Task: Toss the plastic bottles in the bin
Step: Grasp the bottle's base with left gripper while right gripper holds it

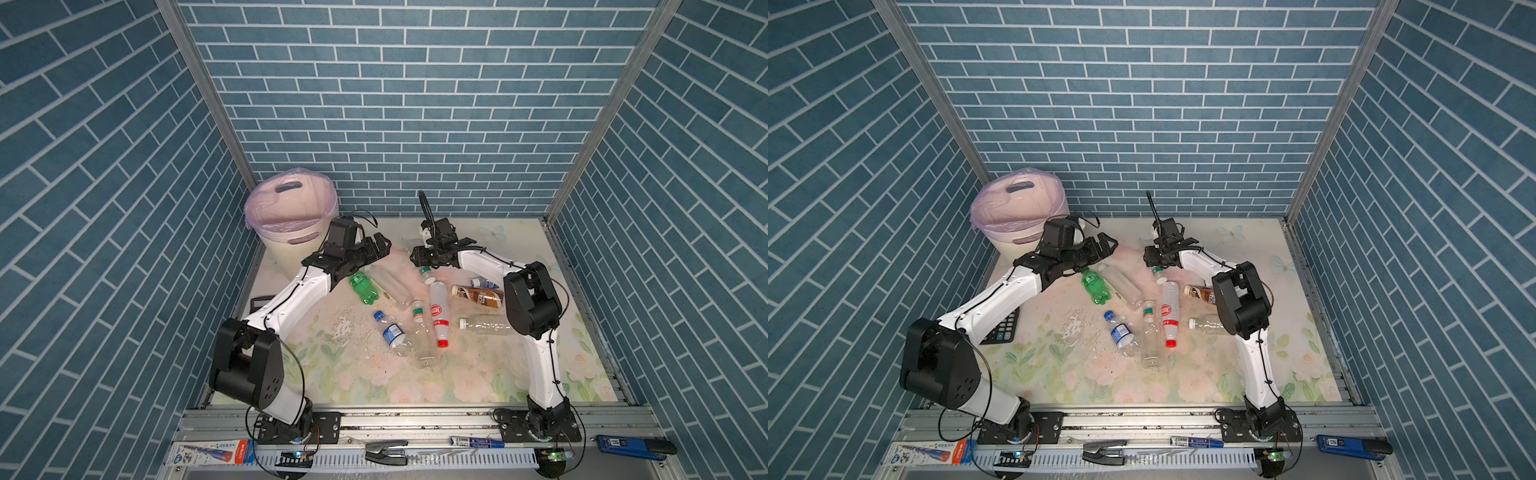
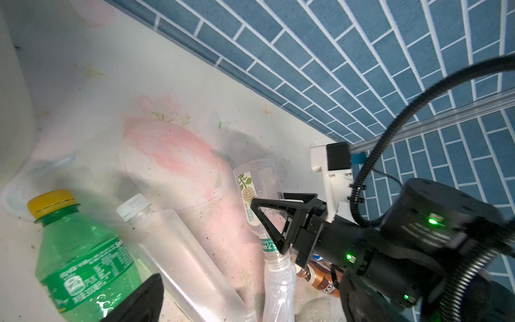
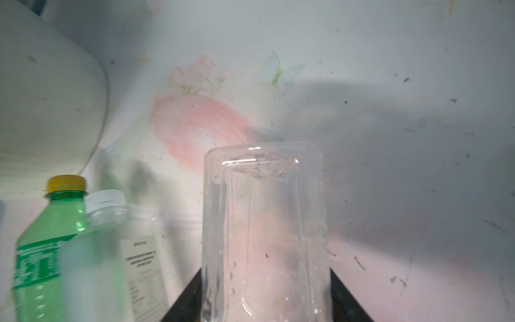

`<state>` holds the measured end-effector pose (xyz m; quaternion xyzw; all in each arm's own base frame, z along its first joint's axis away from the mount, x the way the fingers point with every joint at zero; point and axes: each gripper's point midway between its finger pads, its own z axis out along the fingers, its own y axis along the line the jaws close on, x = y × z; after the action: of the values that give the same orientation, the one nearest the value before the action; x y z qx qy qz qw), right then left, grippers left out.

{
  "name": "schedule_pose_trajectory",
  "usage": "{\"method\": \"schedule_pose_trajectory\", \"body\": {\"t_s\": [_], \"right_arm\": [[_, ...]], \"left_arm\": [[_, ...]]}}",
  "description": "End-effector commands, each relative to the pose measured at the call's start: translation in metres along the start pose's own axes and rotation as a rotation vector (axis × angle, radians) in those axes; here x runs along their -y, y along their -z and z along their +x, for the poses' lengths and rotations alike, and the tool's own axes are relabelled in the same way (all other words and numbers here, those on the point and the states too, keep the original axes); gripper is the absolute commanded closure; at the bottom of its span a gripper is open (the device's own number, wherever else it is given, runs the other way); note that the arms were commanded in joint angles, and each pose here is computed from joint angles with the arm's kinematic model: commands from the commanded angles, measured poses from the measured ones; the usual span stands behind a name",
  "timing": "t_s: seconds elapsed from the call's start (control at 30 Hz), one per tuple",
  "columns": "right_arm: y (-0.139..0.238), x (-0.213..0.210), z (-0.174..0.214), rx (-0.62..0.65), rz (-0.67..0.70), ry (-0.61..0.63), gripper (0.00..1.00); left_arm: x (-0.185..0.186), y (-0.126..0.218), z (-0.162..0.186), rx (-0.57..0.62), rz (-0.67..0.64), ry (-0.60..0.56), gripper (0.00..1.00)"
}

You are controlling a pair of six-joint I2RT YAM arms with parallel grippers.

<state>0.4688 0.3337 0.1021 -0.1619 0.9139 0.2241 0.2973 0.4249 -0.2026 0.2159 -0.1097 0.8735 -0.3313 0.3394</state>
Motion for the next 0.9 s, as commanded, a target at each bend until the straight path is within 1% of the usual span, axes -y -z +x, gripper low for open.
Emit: {"method": "schedule_pose_trajectory", "body": {"t_s": [0.0, 0.23, 0.37, 0.5, 0.8, 0.87], "right_arm": [[0.037, -0.022, -0.018, 0.058, -0.065, 0.019, 0.46], [0.066, -0.039, -0.027, 0.098, -0.134, 0.034, 0.47], [0.078, -0.055, -0.03, 0.139, -0.215, 0.055, 0.47], [0.087, -0.063, -0.031, 0.158, -0.26, 0.065, 0.48], [0.102, -0.076, -0.037, 0.189, -0.318, 0.084, 0.48], [0.104, -0.078, -0.039, 0.193, -0.328, 0.084, 0.48]], "left_arm": [[0.018, -0.01, -0.006, -0.012, 0.053, 0.016, 0.01], [0.035, -0.028, -0.023, -0.01, 0.095, 0.048, 0.01], [0.043, -0.041, -0.026, -0.017, 0.104, 0.066, 0.01], [0.054, -0.051, -0.025, -0.026, 0.122, 0.074, 0.01], [0.052, -0.066, -0.018, -0.046, 0.121, 0.102, 0.01], [0.051, -0.067, -0.017, -0.048, 0.122, 0.106, 0.02]]}}
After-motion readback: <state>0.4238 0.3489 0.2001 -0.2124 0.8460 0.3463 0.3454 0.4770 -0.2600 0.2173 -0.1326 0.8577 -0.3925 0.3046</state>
